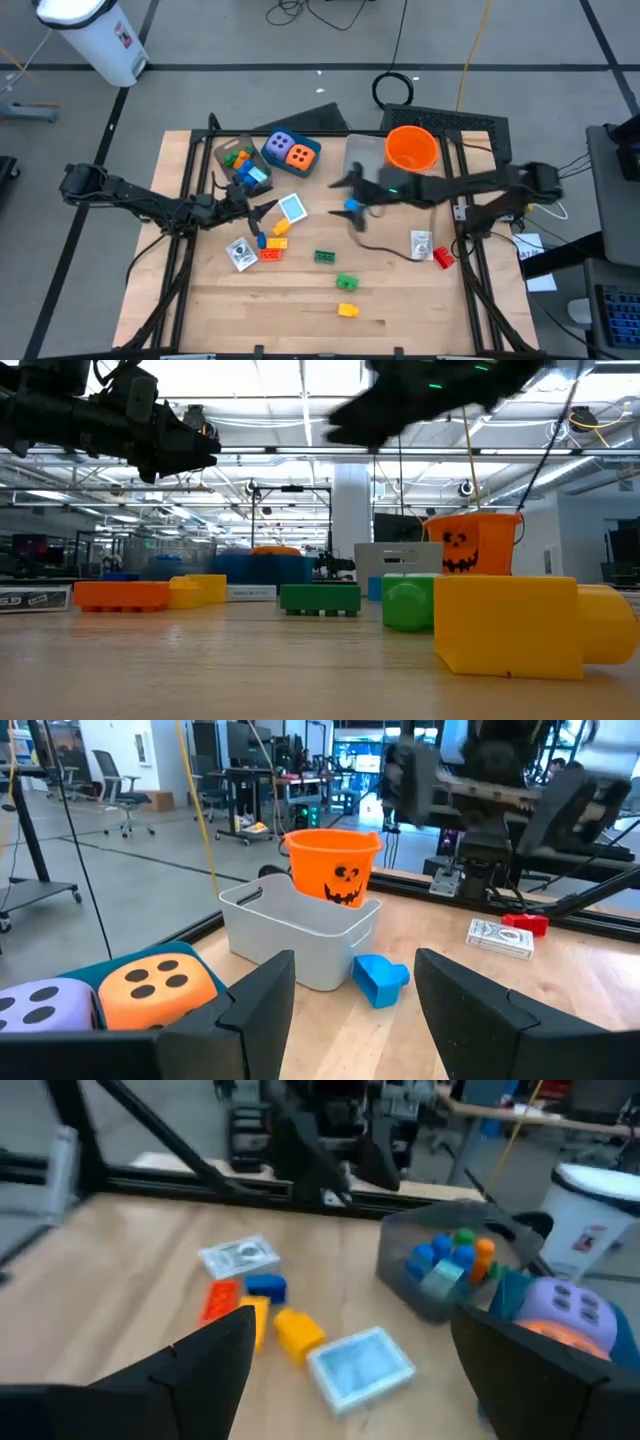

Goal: Pick & Place Toys
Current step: Put the red game piece into the black bin

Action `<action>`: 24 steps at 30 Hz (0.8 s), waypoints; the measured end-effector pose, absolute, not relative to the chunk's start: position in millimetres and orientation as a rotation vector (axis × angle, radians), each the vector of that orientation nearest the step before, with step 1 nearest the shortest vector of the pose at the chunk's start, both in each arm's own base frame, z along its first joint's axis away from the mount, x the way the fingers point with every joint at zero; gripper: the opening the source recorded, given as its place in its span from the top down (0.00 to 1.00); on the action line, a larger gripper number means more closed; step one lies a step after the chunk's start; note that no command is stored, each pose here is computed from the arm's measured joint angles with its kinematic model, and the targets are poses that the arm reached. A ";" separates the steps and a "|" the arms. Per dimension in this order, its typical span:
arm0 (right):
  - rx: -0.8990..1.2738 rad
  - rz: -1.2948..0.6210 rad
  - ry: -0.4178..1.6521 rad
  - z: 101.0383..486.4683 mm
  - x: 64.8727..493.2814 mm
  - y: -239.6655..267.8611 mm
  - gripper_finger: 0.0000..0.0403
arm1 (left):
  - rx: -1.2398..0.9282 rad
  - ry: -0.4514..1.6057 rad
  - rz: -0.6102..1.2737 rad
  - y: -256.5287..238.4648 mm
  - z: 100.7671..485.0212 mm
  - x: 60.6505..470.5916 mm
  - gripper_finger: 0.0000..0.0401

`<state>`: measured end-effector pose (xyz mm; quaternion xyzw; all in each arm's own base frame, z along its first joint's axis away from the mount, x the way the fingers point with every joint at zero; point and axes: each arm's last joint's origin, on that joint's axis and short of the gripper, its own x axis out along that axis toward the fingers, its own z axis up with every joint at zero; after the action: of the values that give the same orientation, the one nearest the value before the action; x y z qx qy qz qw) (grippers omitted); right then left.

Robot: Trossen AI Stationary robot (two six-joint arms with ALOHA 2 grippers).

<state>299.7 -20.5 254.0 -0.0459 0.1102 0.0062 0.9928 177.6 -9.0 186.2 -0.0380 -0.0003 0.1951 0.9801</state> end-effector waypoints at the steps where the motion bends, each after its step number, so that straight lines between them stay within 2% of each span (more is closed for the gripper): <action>1: -0.072 0.015 0.176 248.6 288.6 -18.1 0.19 | -0.076 0.001 0.392 -9.0 186.0 177.6 0.46; 6: -0.005 0.042 -0.013 213.9 239.1 -6.5 0.19 | -0.074 0.008 0.393 -9.0 185.3 177.6 0.46; 12: 0.010 0.078 -0.124 180.2 197.5 1.9 0.19 | -0.071 0.015 0.389 -9.4 184.7 177.5 0.46; 24: 0.054 0.162 -0.111 166.7 182.1 16.9 0.19 | -0.070 0.019 0.390 -9.2 184.3 177.6 0.46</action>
<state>182.1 16.9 166.7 0.0268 -0.0555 0.0808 0.9948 177.6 -9.2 184.3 -0.0347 0.0095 0.1939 0.9804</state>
